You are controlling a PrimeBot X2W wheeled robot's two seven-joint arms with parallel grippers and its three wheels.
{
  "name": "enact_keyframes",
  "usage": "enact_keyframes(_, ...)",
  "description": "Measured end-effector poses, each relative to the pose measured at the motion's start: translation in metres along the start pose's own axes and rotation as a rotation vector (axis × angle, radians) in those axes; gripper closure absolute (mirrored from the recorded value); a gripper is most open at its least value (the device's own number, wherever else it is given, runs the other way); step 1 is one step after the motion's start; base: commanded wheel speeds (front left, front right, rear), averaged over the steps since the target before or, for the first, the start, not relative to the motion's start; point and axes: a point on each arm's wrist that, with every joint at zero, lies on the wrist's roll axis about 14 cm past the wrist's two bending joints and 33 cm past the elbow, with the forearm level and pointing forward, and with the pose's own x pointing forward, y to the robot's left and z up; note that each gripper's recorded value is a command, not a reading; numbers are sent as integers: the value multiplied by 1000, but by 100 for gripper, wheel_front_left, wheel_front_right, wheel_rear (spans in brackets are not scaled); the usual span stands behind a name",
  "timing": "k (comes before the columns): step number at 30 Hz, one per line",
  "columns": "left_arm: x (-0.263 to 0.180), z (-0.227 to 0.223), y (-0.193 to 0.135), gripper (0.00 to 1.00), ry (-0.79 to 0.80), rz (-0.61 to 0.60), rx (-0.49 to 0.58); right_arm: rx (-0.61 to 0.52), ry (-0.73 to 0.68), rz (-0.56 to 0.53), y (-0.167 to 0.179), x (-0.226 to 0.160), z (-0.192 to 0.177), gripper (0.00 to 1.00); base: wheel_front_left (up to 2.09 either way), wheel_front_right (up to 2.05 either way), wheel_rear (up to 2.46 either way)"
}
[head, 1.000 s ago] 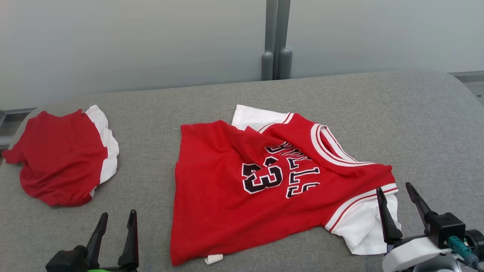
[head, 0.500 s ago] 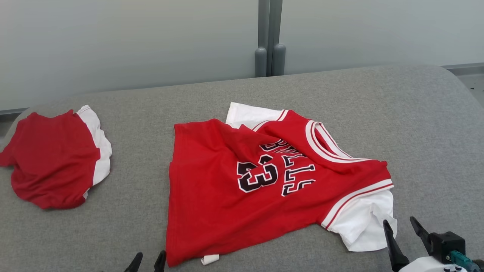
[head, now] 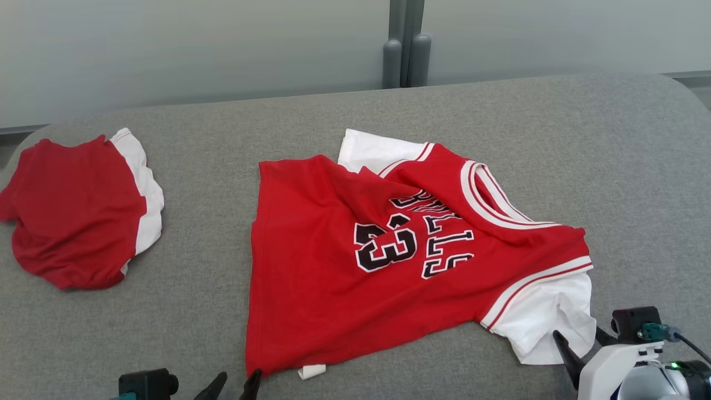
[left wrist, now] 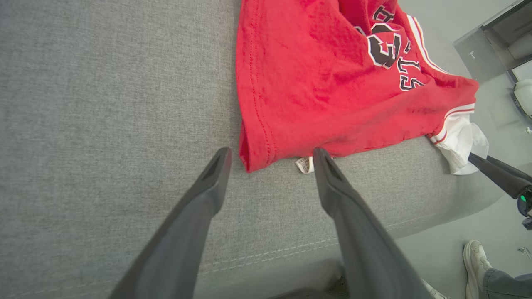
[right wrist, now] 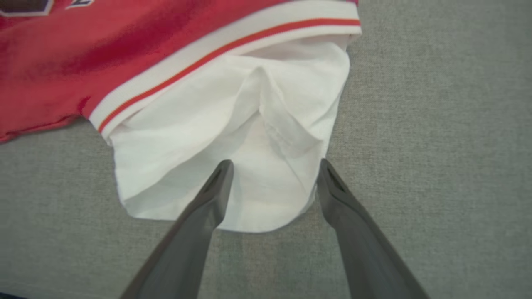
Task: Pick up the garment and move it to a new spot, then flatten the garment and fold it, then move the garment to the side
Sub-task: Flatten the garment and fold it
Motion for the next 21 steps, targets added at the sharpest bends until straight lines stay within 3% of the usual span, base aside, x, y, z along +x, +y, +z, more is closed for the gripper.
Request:
enact_keyframes(6, 2, 1, 2, 0, 6, 22, -15, -27, -18, -11, -10, -2, 15, 0, 0, 0, 0)
enact_keyframes(15, 6, -11, 6, 0, 59, 41, -52, -37, 64, -7, -12, -5, 3, 0, 0, 0, 0)
enact_keyframes(17, 7, -15, 1, 0, 82, 25, -64, -43, 72, -8, -13, -6, 0, 31, 0, 0, 0)
enact_keyframes(18, 6, -16, -2, 0, 93, 15, -75, -48, 74, -7, -13, -6, 1, 39, 0, 0, 0)
enact_keyframes(21, 4, -17, -6, 0, 113, 0, -86, -50, 69, -9, -14, -6, 2, 43, 0, 0, 0)
